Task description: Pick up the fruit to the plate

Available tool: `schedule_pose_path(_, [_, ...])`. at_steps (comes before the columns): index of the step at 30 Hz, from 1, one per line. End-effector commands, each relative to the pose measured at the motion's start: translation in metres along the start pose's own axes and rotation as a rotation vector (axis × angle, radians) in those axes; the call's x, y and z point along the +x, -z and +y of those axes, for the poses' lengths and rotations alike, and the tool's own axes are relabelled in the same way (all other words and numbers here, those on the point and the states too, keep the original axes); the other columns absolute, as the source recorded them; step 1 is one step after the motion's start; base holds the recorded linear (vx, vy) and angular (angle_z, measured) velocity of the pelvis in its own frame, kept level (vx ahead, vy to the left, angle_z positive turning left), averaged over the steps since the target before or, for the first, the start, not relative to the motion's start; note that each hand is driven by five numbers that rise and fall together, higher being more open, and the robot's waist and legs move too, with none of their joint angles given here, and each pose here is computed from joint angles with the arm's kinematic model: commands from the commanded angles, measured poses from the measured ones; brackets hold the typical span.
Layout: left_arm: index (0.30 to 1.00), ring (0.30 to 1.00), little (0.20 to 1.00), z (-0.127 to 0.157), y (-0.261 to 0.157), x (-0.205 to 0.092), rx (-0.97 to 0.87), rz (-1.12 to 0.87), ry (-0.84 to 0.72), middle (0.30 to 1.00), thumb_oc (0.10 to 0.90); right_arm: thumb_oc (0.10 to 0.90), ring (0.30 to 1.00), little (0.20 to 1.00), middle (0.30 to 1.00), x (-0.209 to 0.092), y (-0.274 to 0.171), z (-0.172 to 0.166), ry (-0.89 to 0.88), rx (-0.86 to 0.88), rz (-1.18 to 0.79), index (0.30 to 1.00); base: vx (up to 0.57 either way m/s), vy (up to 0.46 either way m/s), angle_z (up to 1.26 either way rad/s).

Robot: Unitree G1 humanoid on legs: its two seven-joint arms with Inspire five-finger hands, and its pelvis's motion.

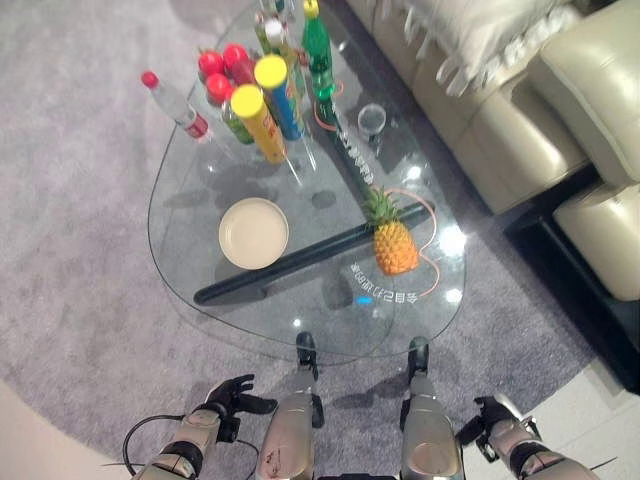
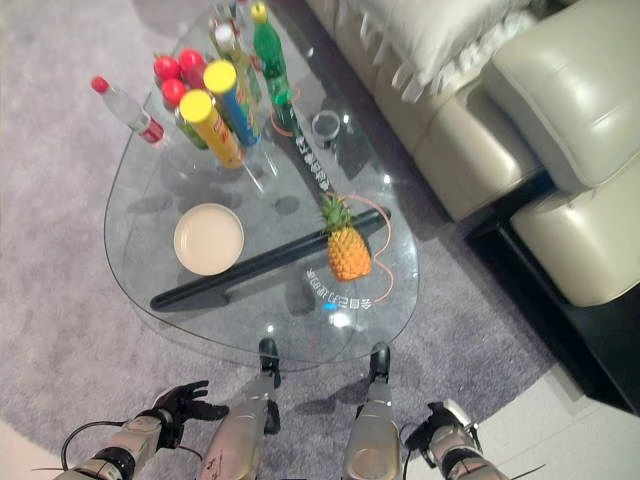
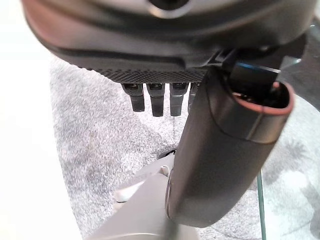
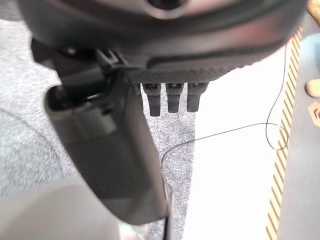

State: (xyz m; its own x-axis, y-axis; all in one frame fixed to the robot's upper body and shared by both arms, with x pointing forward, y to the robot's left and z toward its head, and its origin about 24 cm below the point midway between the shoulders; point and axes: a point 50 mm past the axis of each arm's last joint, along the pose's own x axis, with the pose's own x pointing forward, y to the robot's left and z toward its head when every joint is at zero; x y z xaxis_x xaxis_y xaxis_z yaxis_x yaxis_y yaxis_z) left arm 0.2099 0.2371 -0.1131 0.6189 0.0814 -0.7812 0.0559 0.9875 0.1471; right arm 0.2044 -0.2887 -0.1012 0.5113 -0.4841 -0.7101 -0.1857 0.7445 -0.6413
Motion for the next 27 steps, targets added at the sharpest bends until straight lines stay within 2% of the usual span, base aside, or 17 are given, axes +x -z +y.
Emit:
schedule_pose_path(1, [0.900,0.900,0.900,0.016,-0.019,0.001,-0.136,-0.073,-0.068,0.900,0.800,0.800,0.900,0.900,0.900,0.003,-0.010,-0.037,0.216,0.171,-0.055,0.900,-0.11,0.021,-0.01])
schedule_pose_path(5, [0.900,0.900,0.900,0.023,-0.047,-0.001,-0.373,-0.232,-0.125,0.900,0.800,0.800,0.900,0.900,0.900,-0.004,-0.042,-0.066,0.427,0.368,-0.212,0.900,-0.13,-0.029,0.01])
schedule_pose_path(11, [0.900,0.900,0.900,0.030,-0.075,-0.006,-0.549,-0.382,-0.210,0.900,0.800,0.800,0.900,0.900,0.900,-0.015,-0.072,-0.083,0.578,0.476,-0.350,0.900,-0.09,-0.045,0.06])
schedule_pose_path(19, [0.900,0.900,0.900,0.046,-0.103,-0.014,-0.632,-0.505,-0.348,0.900,0.800,0.800,0.900,0.900,0.900,-0.024,-0.100,-0.093,0.601,0.533,-0.474,0.900,-0.04,-0.037,0.11])
schedule_pose_path(27, [0.900,0.900,0.900,0.050,-0.116,-0.017,-0.628,-0.531,-0.354,0.900,0.800,0.800,0.900,0.900,0.900,-0.030,-0.118,-0.098,0.574,0.564,-0.549,0.900,-0.01,-0.032,-0.06])
